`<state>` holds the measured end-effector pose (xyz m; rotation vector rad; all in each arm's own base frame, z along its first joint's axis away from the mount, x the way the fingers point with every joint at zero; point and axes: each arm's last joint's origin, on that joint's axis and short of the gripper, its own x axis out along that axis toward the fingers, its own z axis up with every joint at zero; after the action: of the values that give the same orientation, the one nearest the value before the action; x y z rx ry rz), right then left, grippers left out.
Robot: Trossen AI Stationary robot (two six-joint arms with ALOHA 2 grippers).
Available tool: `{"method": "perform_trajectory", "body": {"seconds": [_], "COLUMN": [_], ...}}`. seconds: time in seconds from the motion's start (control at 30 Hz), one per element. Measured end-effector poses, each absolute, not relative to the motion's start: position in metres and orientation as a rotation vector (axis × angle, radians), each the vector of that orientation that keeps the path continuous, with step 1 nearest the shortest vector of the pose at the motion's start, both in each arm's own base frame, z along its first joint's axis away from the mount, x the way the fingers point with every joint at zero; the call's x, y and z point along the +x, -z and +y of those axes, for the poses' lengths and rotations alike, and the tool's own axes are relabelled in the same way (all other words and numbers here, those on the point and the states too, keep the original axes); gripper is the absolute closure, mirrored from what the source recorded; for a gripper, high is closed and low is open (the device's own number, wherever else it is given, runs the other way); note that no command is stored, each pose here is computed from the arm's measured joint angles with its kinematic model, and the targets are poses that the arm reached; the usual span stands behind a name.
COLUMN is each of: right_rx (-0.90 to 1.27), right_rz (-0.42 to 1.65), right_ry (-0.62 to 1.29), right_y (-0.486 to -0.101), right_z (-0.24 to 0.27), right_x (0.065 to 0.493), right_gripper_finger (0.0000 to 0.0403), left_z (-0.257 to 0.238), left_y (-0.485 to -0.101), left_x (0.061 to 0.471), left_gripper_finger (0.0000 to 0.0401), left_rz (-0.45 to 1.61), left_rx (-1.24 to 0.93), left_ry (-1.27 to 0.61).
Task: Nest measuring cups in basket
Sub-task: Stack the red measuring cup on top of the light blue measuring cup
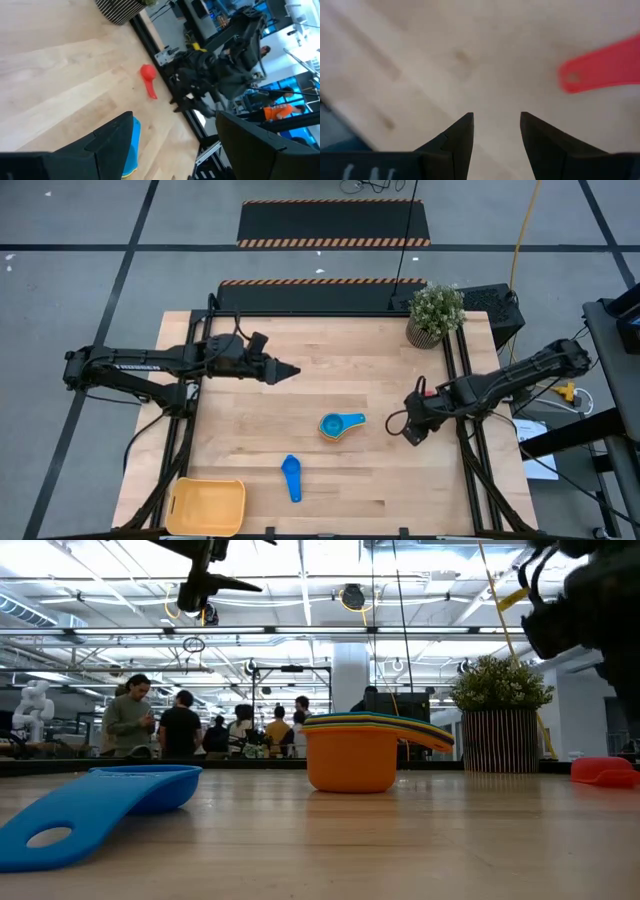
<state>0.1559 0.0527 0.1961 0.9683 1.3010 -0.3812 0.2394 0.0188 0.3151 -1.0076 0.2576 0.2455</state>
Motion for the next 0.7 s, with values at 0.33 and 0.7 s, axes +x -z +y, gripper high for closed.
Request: {"method": "perform_trajectory", "body": {"seconds": [0.33, 0.7], "right_rx": [0.929, 0.661], "right_rz": [1.292, 1.486], "right_ry": [0.261, 0.202], "right_y": [-0.196, -0.213], "right_z": [0.080, 0.118], "right_x": [0.157, 0.186], "right_gripper_finger": [0.0248, 0.0248], "left_z": [0.016, 0.005], "left_y": [-0.302, -0.302], "left_x": [0.234, 0.235], "left_gripper_finger": [0.0116, 0.0116], "left_rz": [0.389, 0.392], "left_rx": [-1.065, -1.093], "left_ry": [-0.321, -0.309]}}
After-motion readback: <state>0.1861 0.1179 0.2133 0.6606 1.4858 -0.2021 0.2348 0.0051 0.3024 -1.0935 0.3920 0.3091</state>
